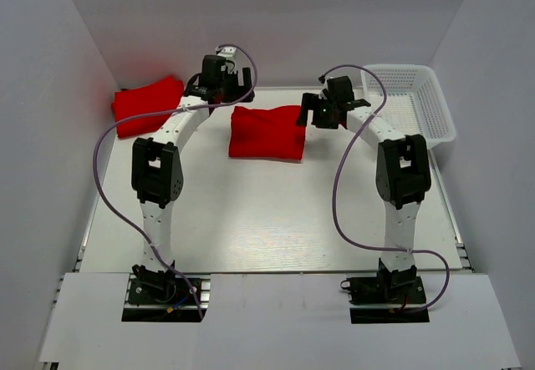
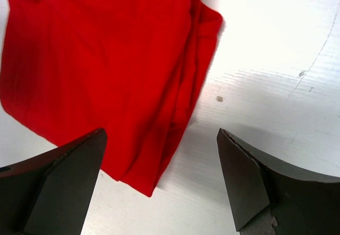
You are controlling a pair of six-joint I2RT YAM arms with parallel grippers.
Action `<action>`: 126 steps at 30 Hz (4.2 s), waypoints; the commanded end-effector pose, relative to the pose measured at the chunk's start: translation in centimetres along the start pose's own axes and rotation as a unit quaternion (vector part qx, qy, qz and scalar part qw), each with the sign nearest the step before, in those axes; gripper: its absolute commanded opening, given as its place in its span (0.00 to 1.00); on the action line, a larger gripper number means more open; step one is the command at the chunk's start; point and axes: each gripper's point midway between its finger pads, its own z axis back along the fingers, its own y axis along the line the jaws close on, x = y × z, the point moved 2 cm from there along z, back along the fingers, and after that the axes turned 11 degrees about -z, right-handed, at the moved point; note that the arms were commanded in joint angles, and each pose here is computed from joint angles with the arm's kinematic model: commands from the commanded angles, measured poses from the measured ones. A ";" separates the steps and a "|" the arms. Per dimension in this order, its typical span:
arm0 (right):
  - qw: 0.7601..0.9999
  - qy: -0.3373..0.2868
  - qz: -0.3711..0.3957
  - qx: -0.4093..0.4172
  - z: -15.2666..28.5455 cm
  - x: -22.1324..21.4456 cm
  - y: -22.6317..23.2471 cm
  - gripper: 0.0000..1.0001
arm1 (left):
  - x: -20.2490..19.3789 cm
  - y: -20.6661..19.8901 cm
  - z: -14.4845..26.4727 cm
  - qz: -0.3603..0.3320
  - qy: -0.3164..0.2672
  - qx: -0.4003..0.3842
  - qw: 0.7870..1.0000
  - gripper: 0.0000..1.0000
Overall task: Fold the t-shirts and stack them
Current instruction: Smooth out wrinkles on the folded tshirt, then put the neatly folded tshirt into the corner of the board with the left arm
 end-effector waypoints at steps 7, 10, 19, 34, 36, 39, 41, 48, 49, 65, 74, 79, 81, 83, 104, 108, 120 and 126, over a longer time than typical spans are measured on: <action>1.000 -0.004 0.007 -0.011 0.6 0.7 -0.2 0.90 | -9.6 1.2 -0.9 -0.031 0.138 0.007 0.990 1.00; 1.000 -0.001 0.009 -0.015 0.7 0.3 -0.4 0.90 | -11.7 1.3 -2.1 -0.032 0.168 0.000 0.985 1.00; 1.000 0.008 0.011 -0.023 0.8 -0.4 -0.9 0.90 | -16.6 2.2 -4.1 -0.018 0.227 0.022 0.973 1.00; 0.999 -0.032 -0.012 -0.042 2.4 -1.9 -2.3 0.90 | -17.9 -0.9 -5.3 -0.043 0.224 -0.053 0.972 0.22; 0.997 -0.069 -0.017 -0.042 3.9 -2.3 -2.6 0.90 | -17.0 -0.9 -5.2 -0.045 0.213 -0.053 0.975 0.00; 0.992 -0.110 -0.037 -0.042 5.8 -3.0 -3.0 0.90 | -13.9 -0.4 -4.6 -0.060 0.177 -0.031 0.982 0.00; 0.990 -0.125 -0.046 -0.055 6.8 -3.8 -3.6 0.90 | -12.5 -0.4 -3.9 -0.071 0.158 -0.032 0.984 0.00; 0.981 -0.149 -0.072 -0.098 9.6 -6.1 -5.7 0.90 | -3.4 1.8 0.7 -0.118 0.068 0.027 0.990 0.00; 0.981 -0.150 -0.073 -0.102 9.7 -6.2 -5.8 0.90 | -2.5 2.2 1.3 -0.129 0.065 0.040 0.989 0.00; 0.970 -0.182 -0.084 -0.142 11.2 -5.5 -6.7 0.90 | 6.8 7.4 7.1 -0.233 0.010 0.154 0.960 0.00; 0.969 -0.177 -0.084 -0.149 11.2 -5.8 -6.8 0.90 | 10.0 10.8 9.7 -0.254 -0.012 0.217 0.942 0.00; 0.968 -0.185 -0.076 -0.152 11.9 -4.7 -6.4 0.90 | 11.1 13.3 10.7 -0.256 -0.025 0.263 0.930 0.00; 0.968 -0.176 -0.074 -0.160 12.1 -5.2 -6.7 0.90 | 12.1 14.3 11.6 -0.254 -0.038 0.286 0.923 0.00; 0.969 -0.178 -0.076 -0.157 12.2 -5.1 -6.5 0.90 | 12.4 14.9 11.8 -0.256 -0.042 0.292 0.921 0.00; 0.980 -0.143 -0.071 -0.116 10.9 -6.0 -5.3 0.90 | 18.2 16.5 16.6 -0.243 -0.153 0.268 0.920 0.00; 0.982 -0.139 -0.068 -0.109 10.6 -6.0 -5.1 0.90 | 19.3 17.2 18.2 -0.241 -0.171 0.282 0.913 0.00; 0.983 -0.118 -0.061 -0.124 9.6 -5.2 -5.1 0.90 | 17.9 20.2 17.6 -0.230 -0.159 0.310 0.909 0.00; 0.983 -0.119 -0.056 -0.129 9.3 -4.0 -4.8 0.90 | 15.4 23.2 16.0 -0.208 -0.136 0.318 0.915 0.00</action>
